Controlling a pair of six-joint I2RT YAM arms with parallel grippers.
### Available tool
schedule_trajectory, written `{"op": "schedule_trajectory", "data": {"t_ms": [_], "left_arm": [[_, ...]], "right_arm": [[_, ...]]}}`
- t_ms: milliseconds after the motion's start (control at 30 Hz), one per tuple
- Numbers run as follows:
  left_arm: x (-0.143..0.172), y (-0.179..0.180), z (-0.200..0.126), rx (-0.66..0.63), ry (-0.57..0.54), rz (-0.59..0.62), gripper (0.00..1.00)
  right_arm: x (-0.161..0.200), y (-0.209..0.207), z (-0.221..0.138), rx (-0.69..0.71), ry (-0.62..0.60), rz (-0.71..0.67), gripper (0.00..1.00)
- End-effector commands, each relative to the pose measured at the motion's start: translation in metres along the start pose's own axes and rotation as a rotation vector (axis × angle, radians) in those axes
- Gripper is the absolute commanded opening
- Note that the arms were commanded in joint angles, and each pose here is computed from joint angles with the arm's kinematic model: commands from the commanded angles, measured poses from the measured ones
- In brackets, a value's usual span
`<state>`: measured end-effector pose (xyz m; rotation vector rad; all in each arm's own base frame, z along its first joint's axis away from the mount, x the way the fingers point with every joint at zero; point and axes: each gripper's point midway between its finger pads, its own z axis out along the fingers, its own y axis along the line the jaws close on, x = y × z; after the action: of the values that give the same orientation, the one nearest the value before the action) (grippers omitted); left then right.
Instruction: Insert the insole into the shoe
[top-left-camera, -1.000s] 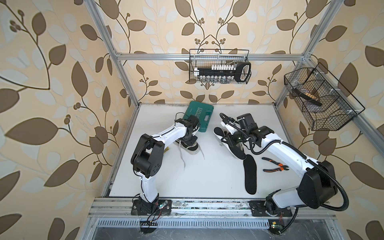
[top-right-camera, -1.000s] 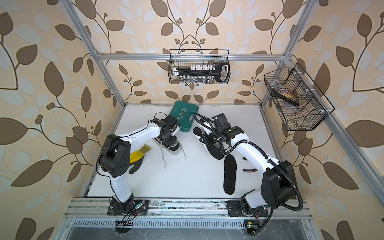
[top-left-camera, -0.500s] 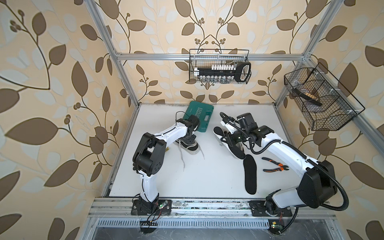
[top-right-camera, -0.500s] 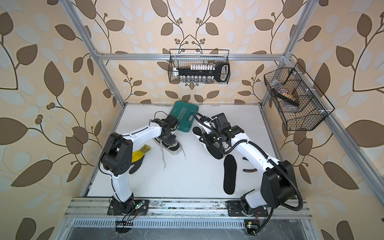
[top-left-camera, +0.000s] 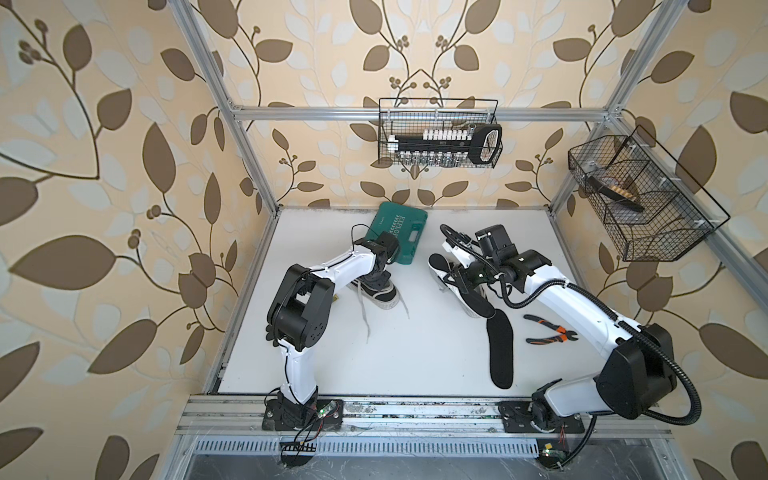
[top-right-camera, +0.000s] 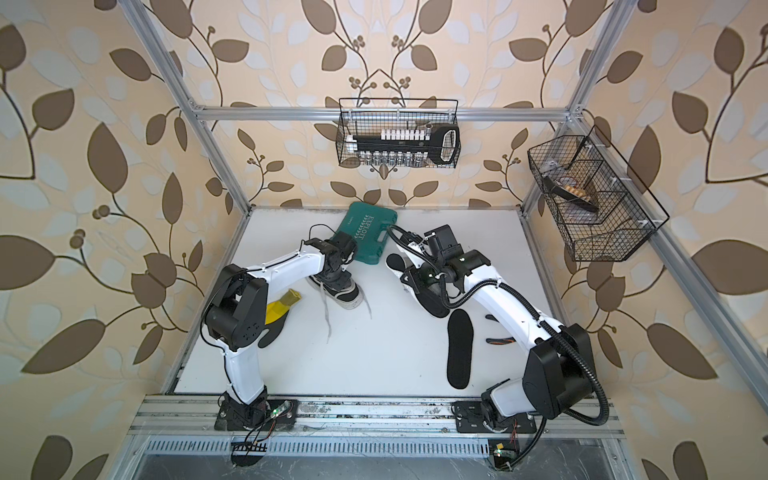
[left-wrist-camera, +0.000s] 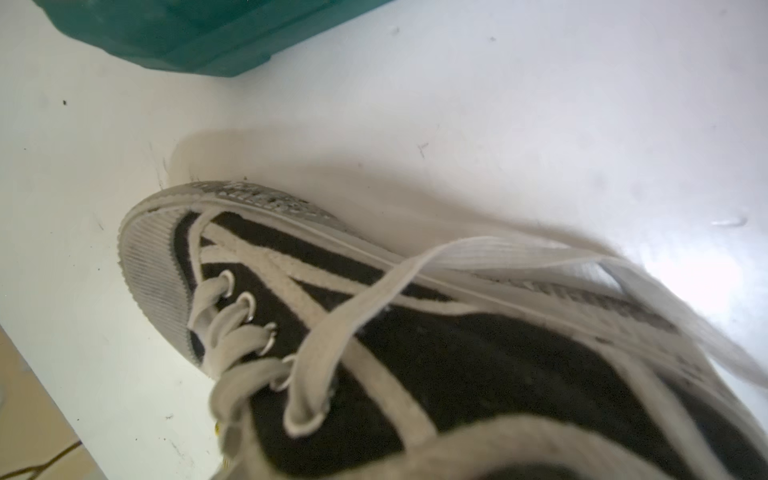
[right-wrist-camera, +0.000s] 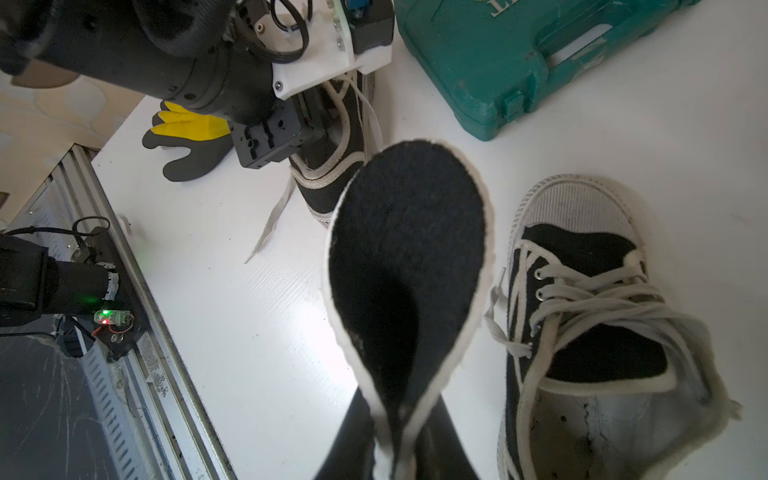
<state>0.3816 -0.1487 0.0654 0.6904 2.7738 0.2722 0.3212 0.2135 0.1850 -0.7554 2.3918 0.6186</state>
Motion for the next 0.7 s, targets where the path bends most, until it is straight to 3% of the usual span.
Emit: {"op": "schedule_trajectory", "data": {"t_ms": [0,167,333,667], "left_arm": [[0.003,-0.001,-0.037,0.114,0.009,-0.072,0.00],[0.004,-0.007,-0.051,0.238,-0.021,-0.136,0.00],[0.004,-0.008,-0.061,0.275,-0.036,-0.159,0.00],[-0.006,-0.045,-0.079,0.692,-0.133,-0.329,0.00]], "right_arm": [[-0.007,-0.001,-0.015,0.028,-0.002,-0.041,0.16],[-0.002,-0.004,-0.017,0.044,0.031,-0.054,0.15],[0.003,-0.005,-0.017,0.047,0.058,-0.064,0.15],[0.031,-0.007,-0.021,0.057,0.212,-0.133,0.15]]}}
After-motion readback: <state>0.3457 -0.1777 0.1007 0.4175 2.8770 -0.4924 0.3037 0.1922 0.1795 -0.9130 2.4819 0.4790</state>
